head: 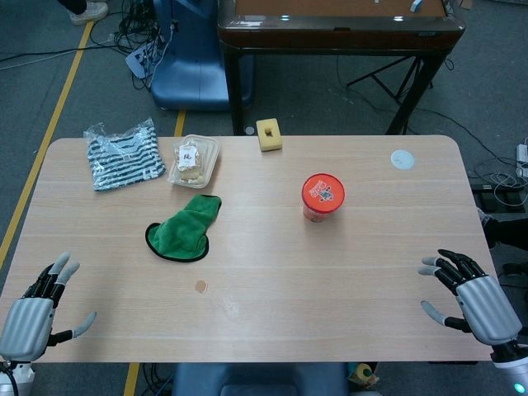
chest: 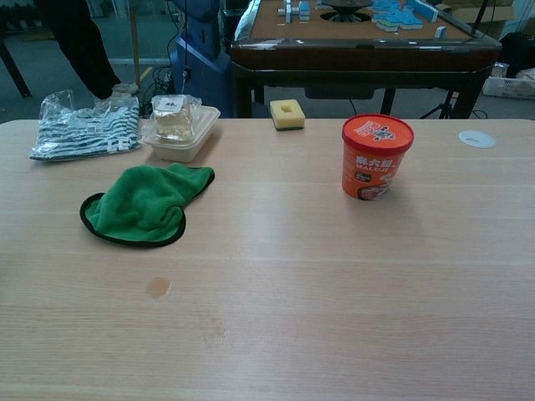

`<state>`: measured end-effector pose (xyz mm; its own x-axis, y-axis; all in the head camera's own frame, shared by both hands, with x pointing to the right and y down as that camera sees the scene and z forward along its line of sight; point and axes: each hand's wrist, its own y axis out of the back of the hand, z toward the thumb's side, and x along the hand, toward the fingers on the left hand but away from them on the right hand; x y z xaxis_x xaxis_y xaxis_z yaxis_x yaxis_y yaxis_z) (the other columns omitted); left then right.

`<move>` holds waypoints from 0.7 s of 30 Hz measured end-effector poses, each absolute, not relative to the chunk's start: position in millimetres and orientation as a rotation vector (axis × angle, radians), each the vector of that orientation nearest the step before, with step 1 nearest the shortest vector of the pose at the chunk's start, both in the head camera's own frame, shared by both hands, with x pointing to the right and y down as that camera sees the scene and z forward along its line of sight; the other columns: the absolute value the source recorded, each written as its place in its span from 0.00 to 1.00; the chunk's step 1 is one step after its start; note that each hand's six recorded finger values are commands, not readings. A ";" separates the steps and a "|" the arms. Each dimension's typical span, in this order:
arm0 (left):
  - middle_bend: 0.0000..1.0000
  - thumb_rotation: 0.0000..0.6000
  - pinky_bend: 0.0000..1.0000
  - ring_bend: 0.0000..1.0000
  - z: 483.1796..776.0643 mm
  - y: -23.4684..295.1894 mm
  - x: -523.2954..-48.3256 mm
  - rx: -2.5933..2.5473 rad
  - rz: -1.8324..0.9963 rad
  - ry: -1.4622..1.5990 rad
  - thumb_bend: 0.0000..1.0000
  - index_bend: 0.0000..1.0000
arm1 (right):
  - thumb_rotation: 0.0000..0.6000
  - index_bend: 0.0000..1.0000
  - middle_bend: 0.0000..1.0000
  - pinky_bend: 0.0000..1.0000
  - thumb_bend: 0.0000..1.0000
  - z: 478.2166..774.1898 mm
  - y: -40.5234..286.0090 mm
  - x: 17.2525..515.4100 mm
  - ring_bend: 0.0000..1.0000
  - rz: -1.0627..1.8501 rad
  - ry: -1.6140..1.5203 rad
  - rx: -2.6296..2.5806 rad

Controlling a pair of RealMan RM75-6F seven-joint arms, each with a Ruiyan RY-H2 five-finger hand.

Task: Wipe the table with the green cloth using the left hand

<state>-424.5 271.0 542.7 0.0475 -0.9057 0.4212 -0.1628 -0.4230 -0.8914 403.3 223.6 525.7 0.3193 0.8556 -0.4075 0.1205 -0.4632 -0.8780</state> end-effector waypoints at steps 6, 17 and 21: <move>0.05 1.00 0.26 0.09 543.1 270.8 -424.9 -1.670 -1.430 1.086 0.18 0.12 | 1.00 0.35 0.29 0.19 0.33 524.9 223.3 401.6 0.16 1.196 -0.864 -1.811; 0.05 1.00 0.26 0.09 554.2 244.0 -406.5 -1.766 -1.317 1.004 0.18 0.12 | 1.00 0.35 0.29 0.19 0.33 511.4 220.4 405.9 0.16 1.198 -0.891 -1.757; 0.05 1.00 0.26 0.09 565.5 223.9 -391.4 -1.832 -1.251 0.938 0.18 0.12 | 1.00 0.35 0.29 0.19 0.33 506.5 219.6 404.5 0.16 1.200 -0.886 -1.741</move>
<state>-391.4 223.9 565.5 0.2655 -0.8639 0.4280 -0.1685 -0.4787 -0.8617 404.5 219.6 506.5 0.2971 0.8804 -0.3696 0.0947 -0.4123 -0.9061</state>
